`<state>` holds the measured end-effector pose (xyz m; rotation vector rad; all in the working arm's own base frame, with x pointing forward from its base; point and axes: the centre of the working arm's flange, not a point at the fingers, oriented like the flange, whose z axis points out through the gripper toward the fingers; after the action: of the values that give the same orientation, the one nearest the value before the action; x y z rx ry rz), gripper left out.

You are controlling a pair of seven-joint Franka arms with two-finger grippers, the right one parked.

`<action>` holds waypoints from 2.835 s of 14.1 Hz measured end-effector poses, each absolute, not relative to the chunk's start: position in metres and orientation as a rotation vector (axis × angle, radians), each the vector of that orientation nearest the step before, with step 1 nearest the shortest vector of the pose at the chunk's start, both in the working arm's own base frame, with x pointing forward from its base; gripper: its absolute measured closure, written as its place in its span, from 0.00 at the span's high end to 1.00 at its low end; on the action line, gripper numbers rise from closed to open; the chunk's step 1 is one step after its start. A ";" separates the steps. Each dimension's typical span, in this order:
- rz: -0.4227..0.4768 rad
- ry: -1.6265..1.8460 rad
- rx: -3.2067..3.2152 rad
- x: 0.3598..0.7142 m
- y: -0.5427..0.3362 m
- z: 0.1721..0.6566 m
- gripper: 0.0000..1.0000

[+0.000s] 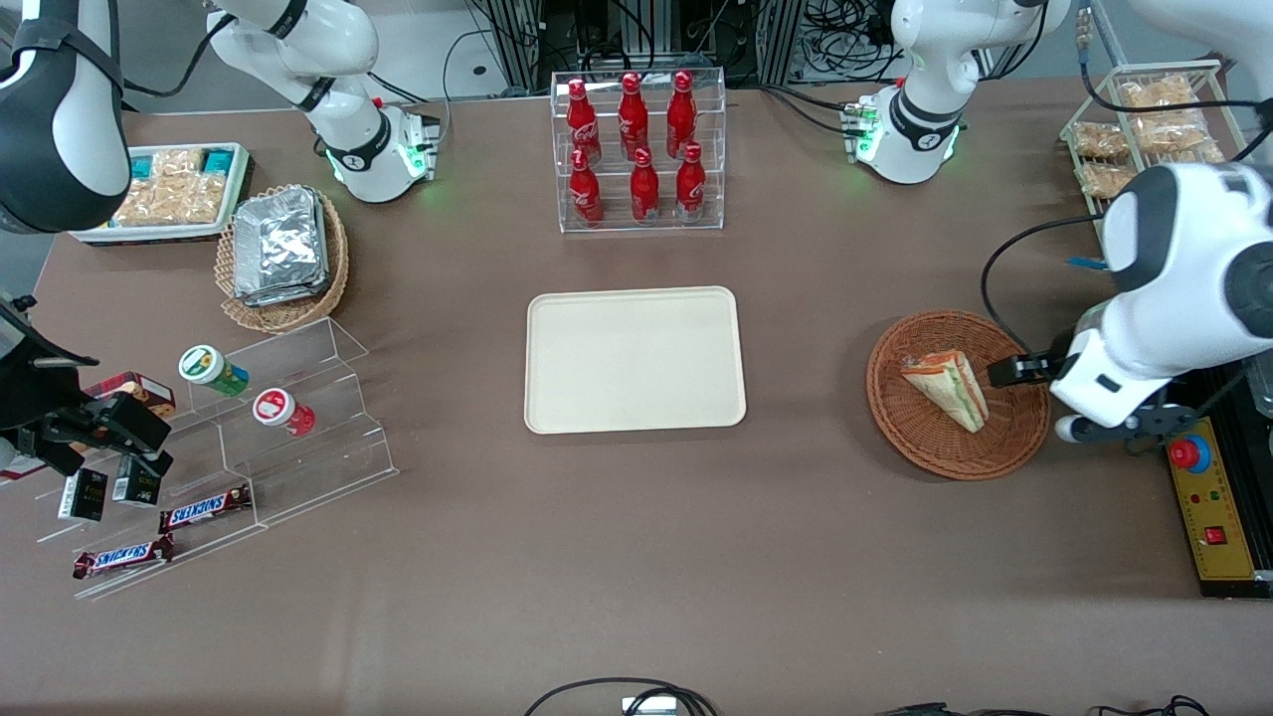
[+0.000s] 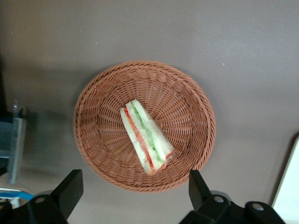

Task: Place sandwich from basket to tray
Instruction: 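Move the left gripper over the sandwich in the wicker basket, then lower the left gripper and close it on the sandwich wedge, then lift the sandwich and carry it toward the cream tray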

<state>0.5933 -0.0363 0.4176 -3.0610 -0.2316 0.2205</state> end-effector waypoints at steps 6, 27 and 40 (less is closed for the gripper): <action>0.095 -0.468 -3.058 0.556 -0.051 0.323 1.00; 0.050 -0.608 -3.055 0.503 -0.044 0.247 0.41; 0.019 -0.257 -3.096 0.540 -0.174 0.390 0.19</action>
<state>0.5398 -0.1736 0.3905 -3.0955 -0.2575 0.0188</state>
